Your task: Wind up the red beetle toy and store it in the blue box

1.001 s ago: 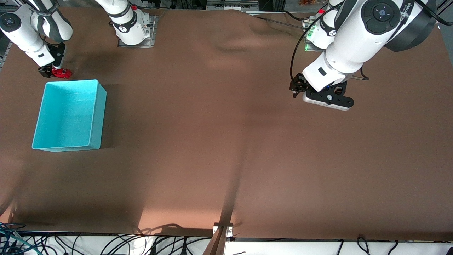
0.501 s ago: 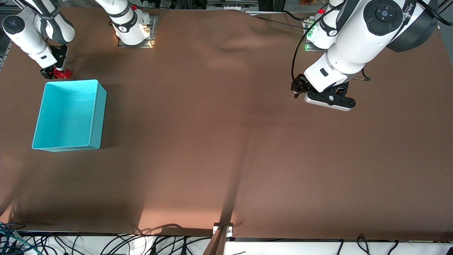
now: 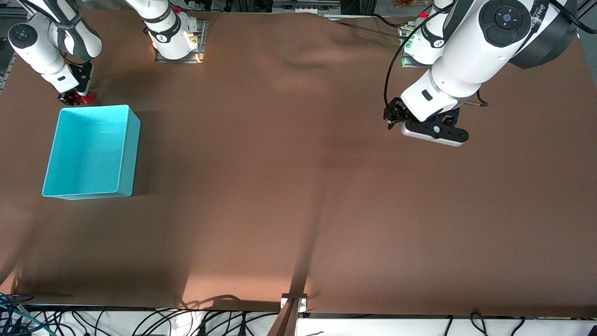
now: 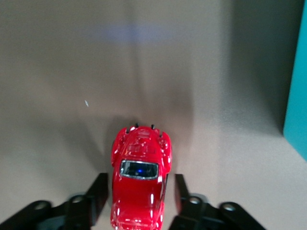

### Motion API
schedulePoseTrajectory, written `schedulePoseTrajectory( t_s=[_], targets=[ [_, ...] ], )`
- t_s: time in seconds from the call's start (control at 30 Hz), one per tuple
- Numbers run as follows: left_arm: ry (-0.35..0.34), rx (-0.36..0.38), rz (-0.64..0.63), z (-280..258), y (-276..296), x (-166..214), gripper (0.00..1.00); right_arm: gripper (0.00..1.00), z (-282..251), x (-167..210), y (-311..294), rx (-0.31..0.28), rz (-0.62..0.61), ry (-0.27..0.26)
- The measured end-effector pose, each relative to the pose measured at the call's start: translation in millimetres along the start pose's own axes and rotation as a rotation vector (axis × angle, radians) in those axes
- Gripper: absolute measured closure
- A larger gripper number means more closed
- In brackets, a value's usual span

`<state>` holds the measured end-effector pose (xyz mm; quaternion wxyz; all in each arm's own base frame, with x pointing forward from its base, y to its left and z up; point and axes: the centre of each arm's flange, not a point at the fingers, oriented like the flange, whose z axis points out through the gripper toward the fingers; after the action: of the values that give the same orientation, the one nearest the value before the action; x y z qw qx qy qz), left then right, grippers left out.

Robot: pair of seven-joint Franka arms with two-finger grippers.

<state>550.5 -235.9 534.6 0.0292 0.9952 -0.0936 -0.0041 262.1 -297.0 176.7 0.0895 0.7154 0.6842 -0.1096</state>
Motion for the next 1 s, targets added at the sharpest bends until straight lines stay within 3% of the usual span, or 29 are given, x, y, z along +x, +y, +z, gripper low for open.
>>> schedulePoseTrajectory(
  t_s=[0.4,1.0],
  targets=[
    [0.0,0.0,0.0,0.0,0.0,0.0,0.0,0.54,-6.8,-1.6,5.0,-0.009,0.01,0.003],
    [0.0,0.0,0.0,0.0,0.0,0.0,0.0,0.54,-70.2,-36.4,16.7,0.162,0.063,0.074]
  ],
)
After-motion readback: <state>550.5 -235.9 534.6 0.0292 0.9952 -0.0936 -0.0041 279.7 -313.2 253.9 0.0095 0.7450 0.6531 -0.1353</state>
